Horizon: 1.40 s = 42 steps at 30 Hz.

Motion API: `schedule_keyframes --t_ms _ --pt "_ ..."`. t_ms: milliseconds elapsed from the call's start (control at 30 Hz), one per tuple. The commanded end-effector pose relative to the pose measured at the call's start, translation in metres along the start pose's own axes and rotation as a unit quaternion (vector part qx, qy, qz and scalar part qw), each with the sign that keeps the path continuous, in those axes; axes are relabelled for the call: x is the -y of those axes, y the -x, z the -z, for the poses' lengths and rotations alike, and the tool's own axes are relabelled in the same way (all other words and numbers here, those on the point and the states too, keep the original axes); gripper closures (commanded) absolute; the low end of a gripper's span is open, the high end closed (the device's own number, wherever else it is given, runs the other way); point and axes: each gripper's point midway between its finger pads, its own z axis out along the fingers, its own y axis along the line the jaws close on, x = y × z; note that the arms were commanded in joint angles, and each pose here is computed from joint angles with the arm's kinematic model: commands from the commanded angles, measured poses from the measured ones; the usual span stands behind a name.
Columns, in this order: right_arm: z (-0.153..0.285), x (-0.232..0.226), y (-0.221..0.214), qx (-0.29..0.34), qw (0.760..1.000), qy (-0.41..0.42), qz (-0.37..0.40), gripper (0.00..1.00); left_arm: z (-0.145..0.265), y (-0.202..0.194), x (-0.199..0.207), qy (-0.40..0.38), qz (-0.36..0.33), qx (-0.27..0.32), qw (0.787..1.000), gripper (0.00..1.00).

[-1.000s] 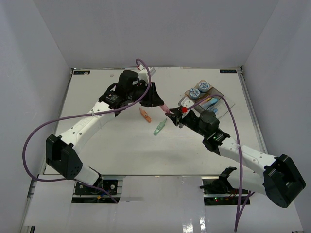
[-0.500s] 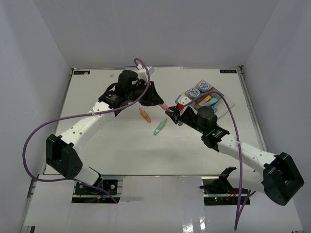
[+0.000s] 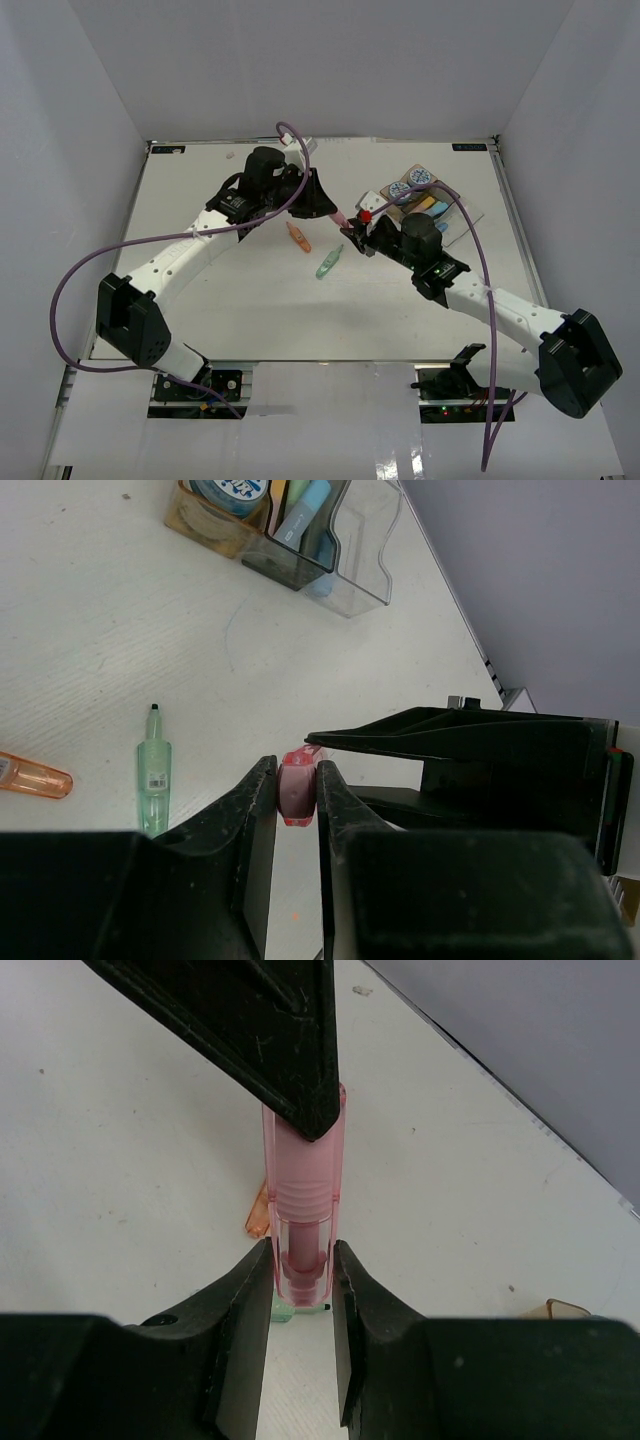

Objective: Sort the stationery into containers
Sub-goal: Close the pen cap on the pen.

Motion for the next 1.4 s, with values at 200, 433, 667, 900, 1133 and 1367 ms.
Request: schedule_keyframes --t_ms 200,433,667,900,1133,1367 --pt "0.008 0.034 0.147 0.208 0.974 -0.054 0.067 0.84 -0.011 -0.07 -0.009 -0.003 0.04 -0.117 0.992 0.71" --pt "0.017 0.036 0.162 0.222 0.97 -0.059 0.079 0.84 -0.012 -0.072 -0.009 -0.008 0.036 -0.122 0.992 0.7" --pt "0.025 0.033 0.165 0.231 0.968 -0.054 0.081 0.84 -0.013 -0.074 -0.006 -0.023 0.032 -0.13 0.991 0.66" --pt "0.03 0.027 0.179 0.252 0.964 -0.039 0.08 0.84 -0.012 -0.075 0.001 -0.043 0.031 -0.136 0.989 0.63" --pt "0.022 0.024 0.156 0.22 0.972 -0.033 0.074 0.84 -0.004 -0.055 0.011 -0.053 0.012 -0.109 0.993 0.63" --pt "0.018 0.024 0.104 0.166 0.983 -0.05 0.063 0.84 0.025 -0.003 0.021 -0.034 -0.03 -0.023 0.999 0.17"
